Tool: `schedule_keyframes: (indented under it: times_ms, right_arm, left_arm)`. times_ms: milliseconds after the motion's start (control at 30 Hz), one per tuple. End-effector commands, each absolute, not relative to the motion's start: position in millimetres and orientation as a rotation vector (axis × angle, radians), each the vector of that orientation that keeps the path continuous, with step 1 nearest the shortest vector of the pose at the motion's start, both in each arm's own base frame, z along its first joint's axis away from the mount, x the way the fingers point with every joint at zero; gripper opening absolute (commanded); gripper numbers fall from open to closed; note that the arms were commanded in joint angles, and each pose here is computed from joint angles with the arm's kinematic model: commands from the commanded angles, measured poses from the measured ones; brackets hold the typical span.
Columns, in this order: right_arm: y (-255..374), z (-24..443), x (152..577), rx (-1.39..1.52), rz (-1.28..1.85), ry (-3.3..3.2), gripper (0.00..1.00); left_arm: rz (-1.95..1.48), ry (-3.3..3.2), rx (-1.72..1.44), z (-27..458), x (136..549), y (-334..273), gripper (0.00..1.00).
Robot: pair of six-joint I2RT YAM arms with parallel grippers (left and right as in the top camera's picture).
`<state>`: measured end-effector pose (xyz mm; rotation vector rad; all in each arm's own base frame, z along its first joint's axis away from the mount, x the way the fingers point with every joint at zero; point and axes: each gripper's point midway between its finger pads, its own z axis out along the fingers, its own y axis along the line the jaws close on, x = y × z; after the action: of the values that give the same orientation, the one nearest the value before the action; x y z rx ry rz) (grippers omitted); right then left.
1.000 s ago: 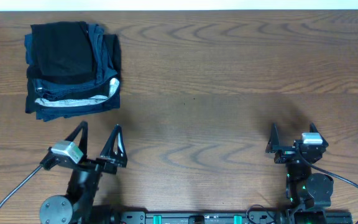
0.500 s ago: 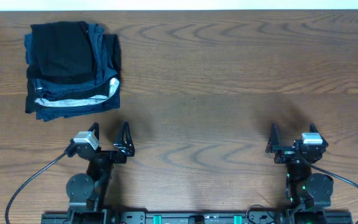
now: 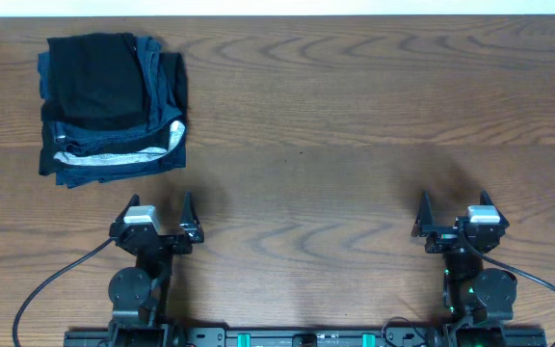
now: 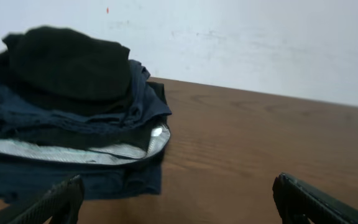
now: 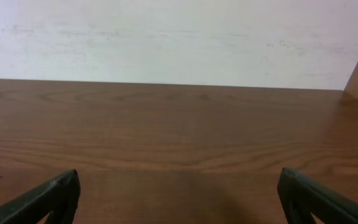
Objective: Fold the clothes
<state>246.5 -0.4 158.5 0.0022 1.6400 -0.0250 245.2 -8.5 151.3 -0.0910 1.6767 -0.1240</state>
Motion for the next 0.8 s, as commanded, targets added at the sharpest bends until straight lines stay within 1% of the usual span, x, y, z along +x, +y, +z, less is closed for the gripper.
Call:
schedule_keyframes:
  times_ms: [0, 133, 767]
  right_arm:
    - [-5.1, 158.3, 246.2, 0.026, -0.037, 1.639, 0.99]
    - [-5.1, 158.3, 246.2, 0.026, -0.037, 1.639, 0.99]
    - [-5.1, 158.3, 246.2, 0.026, -0.037, 1.639, 0.99]
  left_arm:
    - [0.012, 1.727, 0.009, 136.3, 243.6, -4.3, 0.98]
    - [0.057, 1.725, 0.08, 136.3, 243.6, -6.8, 0.98]
    - [0.054, 1.725, 0.082, 136.3, 243.6, -7.4, 0.98]
